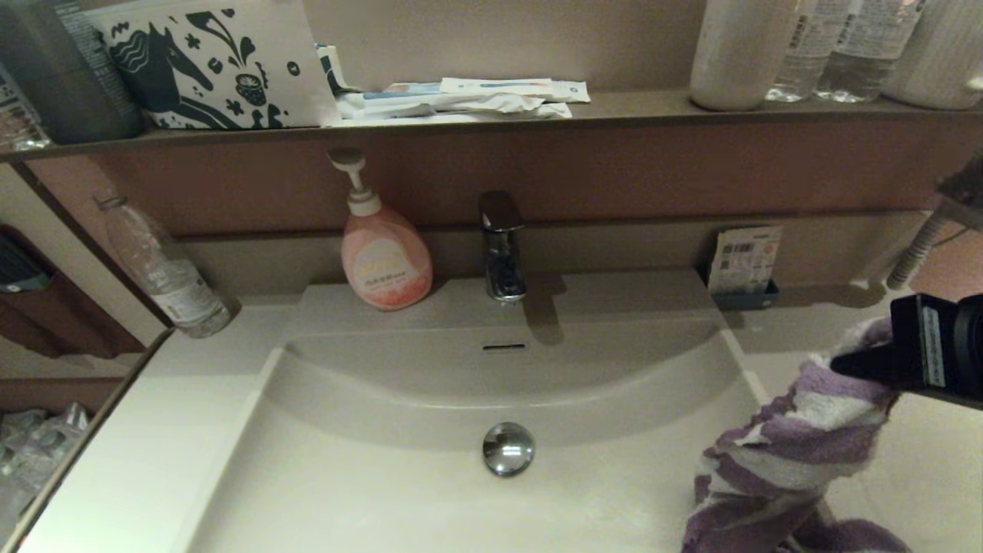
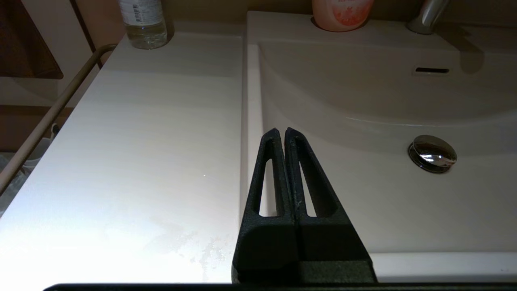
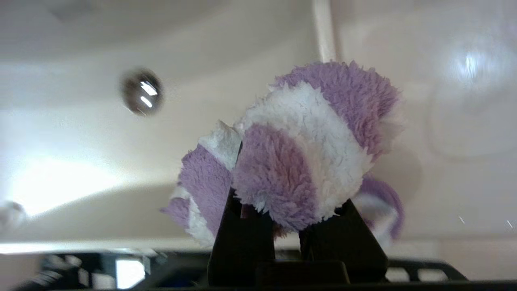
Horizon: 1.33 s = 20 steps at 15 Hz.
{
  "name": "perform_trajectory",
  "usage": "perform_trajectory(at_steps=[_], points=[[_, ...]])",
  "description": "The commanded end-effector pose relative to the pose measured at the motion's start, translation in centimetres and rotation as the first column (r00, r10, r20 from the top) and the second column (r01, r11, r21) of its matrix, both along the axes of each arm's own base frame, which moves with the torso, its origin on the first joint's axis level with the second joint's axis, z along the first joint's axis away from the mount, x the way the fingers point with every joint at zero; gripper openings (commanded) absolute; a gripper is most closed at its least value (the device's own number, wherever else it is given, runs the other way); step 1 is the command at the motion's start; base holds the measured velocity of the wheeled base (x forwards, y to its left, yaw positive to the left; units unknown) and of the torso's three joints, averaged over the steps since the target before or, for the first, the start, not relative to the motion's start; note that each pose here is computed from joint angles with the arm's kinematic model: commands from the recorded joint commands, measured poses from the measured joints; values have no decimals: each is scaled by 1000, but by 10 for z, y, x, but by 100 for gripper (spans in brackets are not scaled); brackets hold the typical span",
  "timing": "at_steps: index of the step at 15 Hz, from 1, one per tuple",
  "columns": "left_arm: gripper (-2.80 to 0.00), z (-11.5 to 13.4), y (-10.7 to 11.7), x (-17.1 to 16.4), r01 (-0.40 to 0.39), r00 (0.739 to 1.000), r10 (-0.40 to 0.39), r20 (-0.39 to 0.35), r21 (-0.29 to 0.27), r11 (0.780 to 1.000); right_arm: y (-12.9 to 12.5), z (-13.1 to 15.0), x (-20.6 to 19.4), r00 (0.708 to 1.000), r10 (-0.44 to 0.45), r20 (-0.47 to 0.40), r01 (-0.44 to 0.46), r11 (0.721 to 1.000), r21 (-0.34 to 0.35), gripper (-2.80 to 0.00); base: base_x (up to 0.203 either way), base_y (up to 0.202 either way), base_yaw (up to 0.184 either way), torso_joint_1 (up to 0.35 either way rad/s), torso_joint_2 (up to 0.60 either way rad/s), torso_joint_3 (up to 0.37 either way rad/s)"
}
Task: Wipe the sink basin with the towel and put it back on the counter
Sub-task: Wipe the sink
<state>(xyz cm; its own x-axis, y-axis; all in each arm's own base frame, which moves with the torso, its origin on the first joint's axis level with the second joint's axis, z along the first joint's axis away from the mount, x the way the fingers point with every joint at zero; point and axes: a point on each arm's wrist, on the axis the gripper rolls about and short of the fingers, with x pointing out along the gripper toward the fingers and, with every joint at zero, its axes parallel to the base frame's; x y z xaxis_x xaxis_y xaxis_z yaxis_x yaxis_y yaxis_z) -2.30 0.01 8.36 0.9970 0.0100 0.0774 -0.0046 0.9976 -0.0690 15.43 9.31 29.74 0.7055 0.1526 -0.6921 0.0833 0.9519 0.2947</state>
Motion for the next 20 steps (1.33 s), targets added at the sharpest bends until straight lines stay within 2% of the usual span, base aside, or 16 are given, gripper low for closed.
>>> perform_trajectory(at_steps=[1, 4, 6, 8, 11, 13, 15, 18, 20], points=[[-280, 0, 0, 0, -1, 1000, 1, 1, 0, 1000, 1, 12, 7, 999, -21, 36, 20, 1000, 24, -280, 0, 0, 0, 0, 0, 0], [-280, 0, 0, 0, -1, 1000, 1, 1, 0, 1000, -11, 46, 12, 984, -97, 152, 84, 992, 92, -280, 0, 0, 0, 0, 0, 0], [-280, 0, 0, 0, -1, 1000, 1, 1, 0, 1000, -20, 71, 5, 962, -120, 246, 88, 986, 138, -280, 0, 0, 0, 0, 0, 0], [-280, 0, 0, 0, -1, 1000, 1, 1, 0, 1000, -29, 88, -4, 940, -108, 324, 74, 991, 114, -280, 0, 0, 0, 0, 0, 0], [-280, 0, 0, 0, -1, 1000, 1, 1, 0, 1000, -46, 99, -8, 911, -148, 385, 129, 989, 75, -280, 0, 0, 0, 0, 0, 0], [-280, 0, 0, 0, -1, 1000, 1, 1, 0, 1000, -62, 114, -13, 869, -196, 454, 197, 979, 45, -280, 0, 0, 0, 0, 0, 0], [-280, 0, 0, 0, -1, 1000, 1, 1, 0, 1000, -78, 131, -18, 807, -228, 544, 274, 962, -3, -280, 0, 0, 0, 0, 0, 0], [-280, 0, 0, 0, -1, 1000, 1, 1, 0, 1000, -90, 154, -33, 710, -180, 681, 332, 938, -99, -280, 0, 0, 0, 0, 0, 0], [-280, 0, 0, 0, -1, 1000, 1, 1, 0, 1000, -91, 162, -44, 665, -138, 734, 344, 929, -137, -280, 0, 0, 0, 0, 0, 0]])
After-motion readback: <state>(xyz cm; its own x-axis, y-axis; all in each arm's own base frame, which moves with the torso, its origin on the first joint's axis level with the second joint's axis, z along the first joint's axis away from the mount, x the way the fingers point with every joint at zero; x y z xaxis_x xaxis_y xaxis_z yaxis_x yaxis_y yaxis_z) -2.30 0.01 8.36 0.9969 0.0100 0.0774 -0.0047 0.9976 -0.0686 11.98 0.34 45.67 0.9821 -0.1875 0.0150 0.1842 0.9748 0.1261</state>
